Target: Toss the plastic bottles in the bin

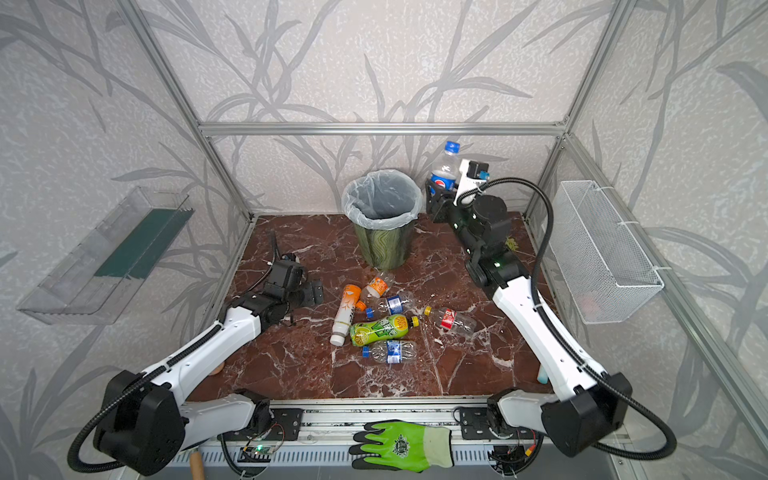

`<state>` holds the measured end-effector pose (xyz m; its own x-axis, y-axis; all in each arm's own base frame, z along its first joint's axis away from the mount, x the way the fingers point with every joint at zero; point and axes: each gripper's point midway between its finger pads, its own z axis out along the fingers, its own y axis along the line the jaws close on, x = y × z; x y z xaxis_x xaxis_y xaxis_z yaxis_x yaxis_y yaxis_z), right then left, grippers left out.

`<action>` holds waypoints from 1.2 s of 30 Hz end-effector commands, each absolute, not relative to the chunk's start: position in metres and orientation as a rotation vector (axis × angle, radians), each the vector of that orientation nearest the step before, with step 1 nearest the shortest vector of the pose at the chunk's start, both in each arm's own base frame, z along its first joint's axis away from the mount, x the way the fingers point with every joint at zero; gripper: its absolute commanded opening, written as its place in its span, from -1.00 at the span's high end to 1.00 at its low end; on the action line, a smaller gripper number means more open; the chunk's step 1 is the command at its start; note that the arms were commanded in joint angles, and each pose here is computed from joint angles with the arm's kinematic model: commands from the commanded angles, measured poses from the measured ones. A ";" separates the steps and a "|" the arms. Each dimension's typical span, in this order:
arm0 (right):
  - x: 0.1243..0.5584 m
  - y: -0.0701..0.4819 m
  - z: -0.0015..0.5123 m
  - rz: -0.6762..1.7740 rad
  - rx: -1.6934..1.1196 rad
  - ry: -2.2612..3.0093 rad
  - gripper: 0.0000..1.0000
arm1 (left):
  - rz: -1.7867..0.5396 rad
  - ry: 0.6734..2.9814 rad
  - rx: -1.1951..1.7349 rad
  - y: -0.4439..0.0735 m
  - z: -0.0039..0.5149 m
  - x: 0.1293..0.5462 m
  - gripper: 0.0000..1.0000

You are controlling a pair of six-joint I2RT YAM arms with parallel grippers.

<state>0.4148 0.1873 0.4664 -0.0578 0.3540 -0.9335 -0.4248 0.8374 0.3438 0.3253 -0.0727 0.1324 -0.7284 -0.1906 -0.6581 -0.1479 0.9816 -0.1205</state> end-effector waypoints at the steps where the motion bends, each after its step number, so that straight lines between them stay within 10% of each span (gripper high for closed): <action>1: 0.450 0.240 0.427 0.711 -0.148 1.636 -0.12 | -0.096 2.408 -0.249 -0.077 0.126 0.324 -0.98; 9: 0.500 0.271 0.388 0.556 -0.235 1.860 -0.99 | -0.083 2.413 -0.181 -0.085 0.133 0.318 -0.98; 18: 0.427 0.188 0.466 0.407 -0.142 1.641 -0.98 | -0.070 2.445 -0.090 -0.096 0.130 0.303 -0.98; 36: 0.349 0.055 0.239 0.308 0.306 2.005 -0.98 | -0.216 2.652 0.218 -0.159 0.088 0.286 -0.77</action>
